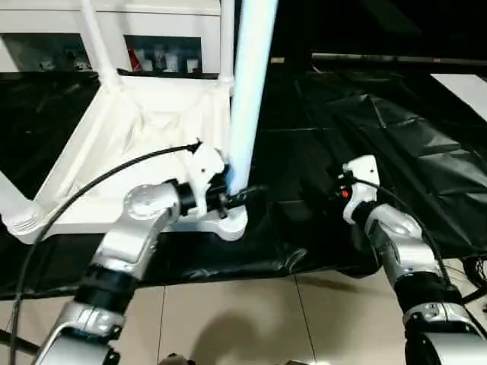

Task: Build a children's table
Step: Rotate table base

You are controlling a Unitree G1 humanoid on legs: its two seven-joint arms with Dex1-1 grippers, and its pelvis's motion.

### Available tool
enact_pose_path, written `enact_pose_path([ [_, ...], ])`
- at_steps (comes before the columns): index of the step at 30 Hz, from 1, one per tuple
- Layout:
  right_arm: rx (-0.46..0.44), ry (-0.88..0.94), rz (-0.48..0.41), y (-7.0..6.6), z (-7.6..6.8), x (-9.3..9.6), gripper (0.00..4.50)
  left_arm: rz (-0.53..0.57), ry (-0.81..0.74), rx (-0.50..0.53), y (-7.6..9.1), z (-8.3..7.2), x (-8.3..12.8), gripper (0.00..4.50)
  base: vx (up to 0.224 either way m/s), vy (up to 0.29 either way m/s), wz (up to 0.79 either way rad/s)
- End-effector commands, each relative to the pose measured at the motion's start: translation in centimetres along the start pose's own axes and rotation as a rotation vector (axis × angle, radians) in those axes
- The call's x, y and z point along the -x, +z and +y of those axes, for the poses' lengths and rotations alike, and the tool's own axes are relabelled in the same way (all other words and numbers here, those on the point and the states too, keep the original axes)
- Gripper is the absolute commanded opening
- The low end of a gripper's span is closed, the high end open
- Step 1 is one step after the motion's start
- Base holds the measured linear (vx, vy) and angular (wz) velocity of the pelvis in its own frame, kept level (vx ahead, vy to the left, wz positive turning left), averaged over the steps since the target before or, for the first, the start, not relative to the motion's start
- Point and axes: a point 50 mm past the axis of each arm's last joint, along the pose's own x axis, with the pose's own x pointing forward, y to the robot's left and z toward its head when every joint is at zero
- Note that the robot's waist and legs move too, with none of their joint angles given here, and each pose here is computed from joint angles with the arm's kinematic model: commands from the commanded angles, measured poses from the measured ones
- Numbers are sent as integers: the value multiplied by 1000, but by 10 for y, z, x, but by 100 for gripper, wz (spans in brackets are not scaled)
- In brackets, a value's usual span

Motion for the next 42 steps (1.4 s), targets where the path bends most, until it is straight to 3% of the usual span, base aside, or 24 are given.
enact_pose_path([
  [1,1,-7,10,-1,-1,4,397,59,36,129,-24,-3,9,242,0,0,0],
  [6,-1,-12,11,-1,3,5,397,43,-50,133,-20,-12,16,242,0,0,0],
  [8,3,-10,19,-2,3,6,397,93,-65,87,-25,-10,23,242,0,0,0],
  [10,5,-8,27,-4,3,8,397,55,-36,117,-22,0,27,242,0,0,0],
  [13,5,-8,34,-5,2,9,388,11,-43,156,-17,7,30,273,0,0,0],
  [19,12,-5,48,-6,0,11,388,-9,-145,217,-11,2,35,322,0,0,0],
  [31,29,16,54,-7,-4,18,388,56,-135,218,-11,14,69,418,0,0,0],
  [38,90,-53,43,-4,-9,26,388,80,106,213,-19,28,118,425,0,0,0],
  [42,96,-147,21,1,-1,27,388,98,524,189,-28,32,150,425,0,0,0],
])
